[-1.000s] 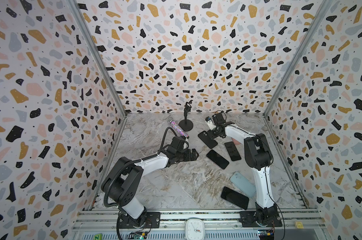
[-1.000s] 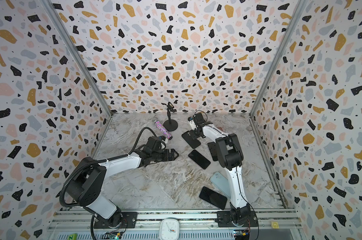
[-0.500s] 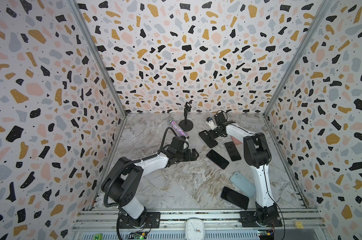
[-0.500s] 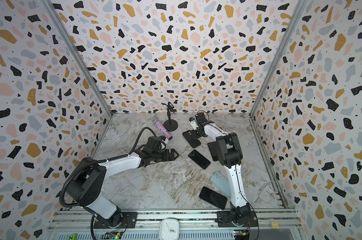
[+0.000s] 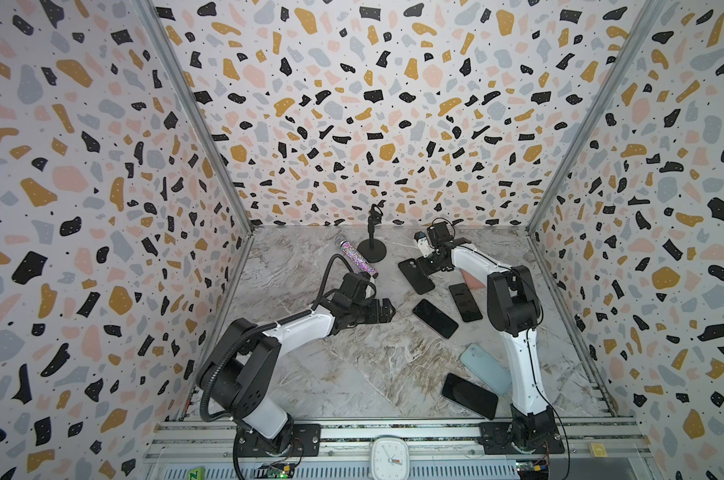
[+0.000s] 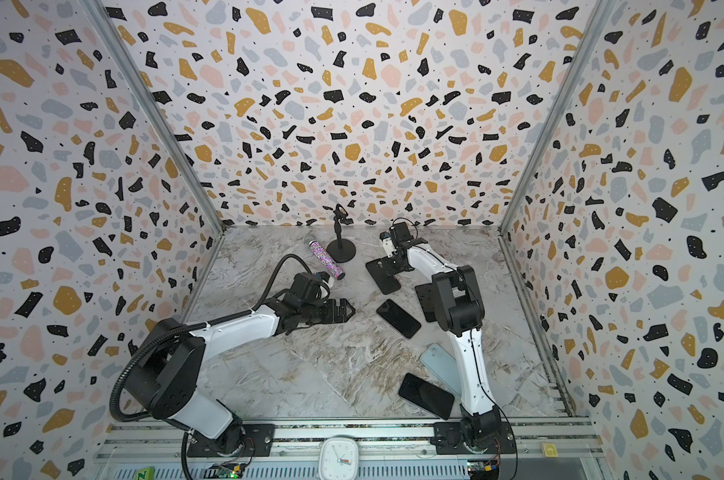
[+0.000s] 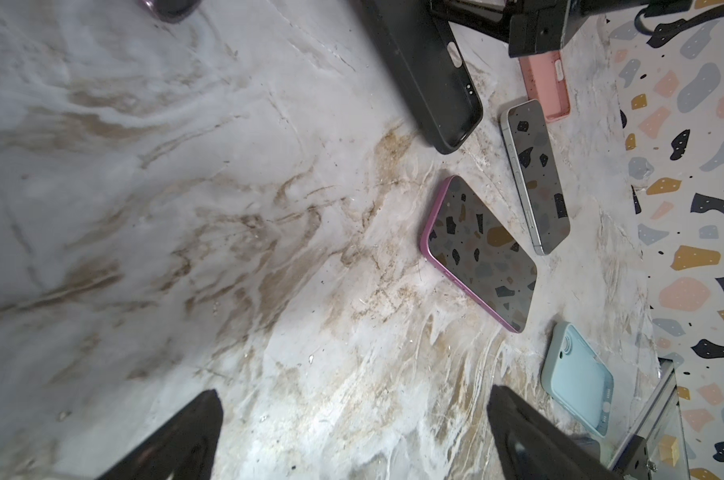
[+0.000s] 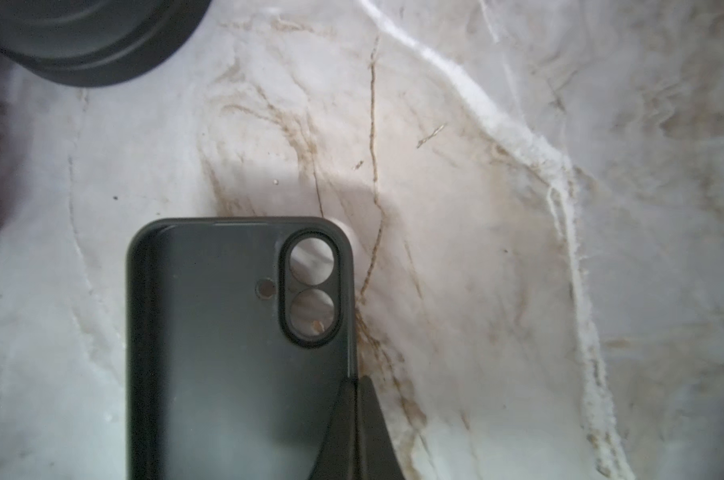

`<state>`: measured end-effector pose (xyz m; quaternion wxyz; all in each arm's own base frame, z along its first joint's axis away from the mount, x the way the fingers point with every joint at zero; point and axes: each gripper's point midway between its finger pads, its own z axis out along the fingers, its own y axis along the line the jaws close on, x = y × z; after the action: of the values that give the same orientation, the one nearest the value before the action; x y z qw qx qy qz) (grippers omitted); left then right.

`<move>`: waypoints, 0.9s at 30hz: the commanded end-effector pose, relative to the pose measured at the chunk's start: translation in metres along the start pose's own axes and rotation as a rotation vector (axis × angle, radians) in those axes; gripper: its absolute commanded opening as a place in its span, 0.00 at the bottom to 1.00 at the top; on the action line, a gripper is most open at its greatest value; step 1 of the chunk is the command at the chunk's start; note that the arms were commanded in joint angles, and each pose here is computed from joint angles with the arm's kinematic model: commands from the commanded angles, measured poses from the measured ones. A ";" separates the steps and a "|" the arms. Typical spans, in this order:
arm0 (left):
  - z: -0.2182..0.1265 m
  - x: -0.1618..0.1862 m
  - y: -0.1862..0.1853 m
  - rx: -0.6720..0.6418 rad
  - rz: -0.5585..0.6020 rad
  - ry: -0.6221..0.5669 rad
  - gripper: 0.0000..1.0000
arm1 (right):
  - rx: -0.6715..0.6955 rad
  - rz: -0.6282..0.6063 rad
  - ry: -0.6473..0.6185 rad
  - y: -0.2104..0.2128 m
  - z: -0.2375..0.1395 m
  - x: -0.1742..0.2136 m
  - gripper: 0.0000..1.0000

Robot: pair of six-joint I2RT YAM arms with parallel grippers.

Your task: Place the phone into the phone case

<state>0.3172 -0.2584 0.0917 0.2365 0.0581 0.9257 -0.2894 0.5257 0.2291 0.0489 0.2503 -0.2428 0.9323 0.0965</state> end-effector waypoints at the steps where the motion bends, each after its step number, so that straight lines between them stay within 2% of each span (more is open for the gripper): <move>1: -0.016 -0.017 -0.014 0.013 0.038 -0.045 1.00 | 0.033 0.044 -0.055 0.020 -0.047 -0.027 0.00; 6: -0.036 -0.020 -0.016 0.014 0.014 -0.099 0.99 | 0.035 0.151 -0.009 0.048 -0.072 0.006 0.00; 12: -0.042 -0.006 -0.011 0.027 -0.021 -0.101 0.99 | -0.043 0.189 -0.014 0.097 -0.101 0.059 0.00; 19: -0.037 0.020 -0.007 0.092 -0.074 -0.080 0.99 | -0.130 0.239 0.016 0.142 -0.105 0.119 0.00; 23: -0.030 0.038 -0.002 0.129 -0.117 -0.055 0.99 | -0.145 0.279 0.019 0.150 -0.102 0.138 0.00; 27: -0.029 0.042 -0.011 0.205 -0.140 -0.052 0.98 | -0.207 0.330 0.015 0.166 -0.097 0.152 0.00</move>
<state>0.2606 -0.2340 0.0735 0.2130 0.0042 0.9164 -0.3388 0.2826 0.2641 0.0409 0.1669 -0.1401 0.9596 0.1779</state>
